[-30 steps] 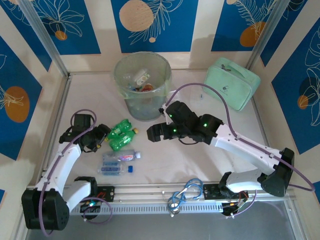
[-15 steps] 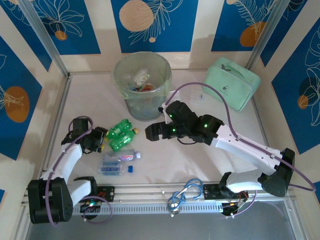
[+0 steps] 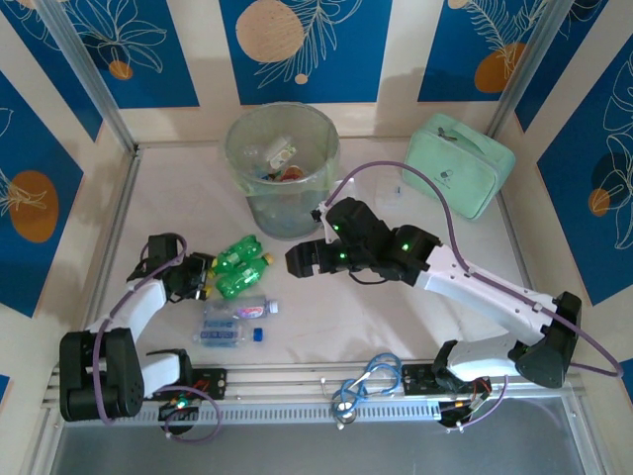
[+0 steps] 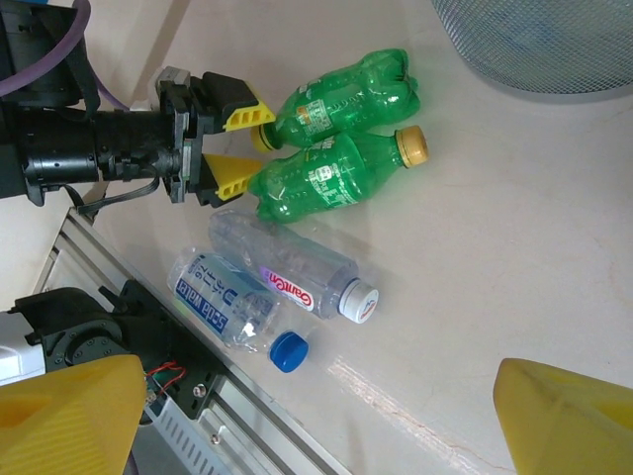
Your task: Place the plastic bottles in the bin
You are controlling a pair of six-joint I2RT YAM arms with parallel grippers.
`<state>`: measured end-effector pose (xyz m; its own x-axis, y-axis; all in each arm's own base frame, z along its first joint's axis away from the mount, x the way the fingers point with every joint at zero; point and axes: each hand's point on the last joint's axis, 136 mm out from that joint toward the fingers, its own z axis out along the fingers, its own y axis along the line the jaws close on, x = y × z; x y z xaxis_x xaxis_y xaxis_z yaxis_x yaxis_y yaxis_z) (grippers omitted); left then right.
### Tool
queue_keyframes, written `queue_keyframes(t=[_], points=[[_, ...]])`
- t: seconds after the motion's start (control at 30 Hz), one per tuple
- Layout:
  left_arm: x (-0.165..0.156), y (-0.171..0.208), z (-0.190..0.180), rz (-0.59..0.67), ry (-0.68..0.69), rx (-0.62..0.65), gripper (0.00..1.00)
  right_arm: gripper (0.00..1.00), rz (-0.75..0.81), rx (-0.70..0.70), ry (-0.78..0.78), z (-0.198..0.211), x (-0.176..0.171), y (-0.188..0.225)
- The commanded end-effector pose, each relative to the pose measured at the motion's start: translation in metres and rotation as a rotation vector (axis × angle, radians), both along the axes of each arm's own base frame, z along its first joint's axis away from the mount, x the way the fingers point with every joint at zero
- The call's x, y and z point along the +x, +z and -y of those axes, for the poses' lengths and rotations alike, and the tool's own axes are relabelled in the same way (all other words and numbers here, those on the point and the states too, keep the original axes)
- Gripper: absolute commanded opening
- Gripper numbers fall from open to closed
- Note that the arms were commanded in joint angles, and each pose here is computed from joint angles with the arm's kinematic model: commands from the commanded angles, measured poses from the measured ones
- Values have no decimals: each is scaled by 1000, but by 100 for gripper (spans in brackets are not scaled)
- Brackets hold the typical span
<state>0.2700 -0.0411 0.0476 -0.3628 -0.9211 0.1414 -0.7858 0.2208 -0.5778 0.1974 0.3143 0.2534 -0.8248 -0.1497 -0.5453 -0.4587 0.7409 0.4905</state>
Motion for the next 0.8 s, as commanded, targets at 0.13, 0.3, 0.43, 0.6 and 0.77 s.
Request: queue_keyframes(t=[0.13, 0.3, 0.43, 0.6, 0.77], points=[[11, -5, -4, 12, 38, -19, 59, 91, 12, 7, 9, -6, 2, 10], [23, -5, -4, 38, 56, -41, 60, 91, 7, 4, 14, -8, 2, 8], [35, -2, -4, 58, 63, -53, 63, 91, 2, 4, 16, -10, 2, 6], [45, -1, -5, 83, 82, -66, 67, 91, 0, 4, 19, -11, 2, 6], [58, 3, -4, 115, 88, -90, 69, 91, -5, 5, 24, -13, 2, 5]])
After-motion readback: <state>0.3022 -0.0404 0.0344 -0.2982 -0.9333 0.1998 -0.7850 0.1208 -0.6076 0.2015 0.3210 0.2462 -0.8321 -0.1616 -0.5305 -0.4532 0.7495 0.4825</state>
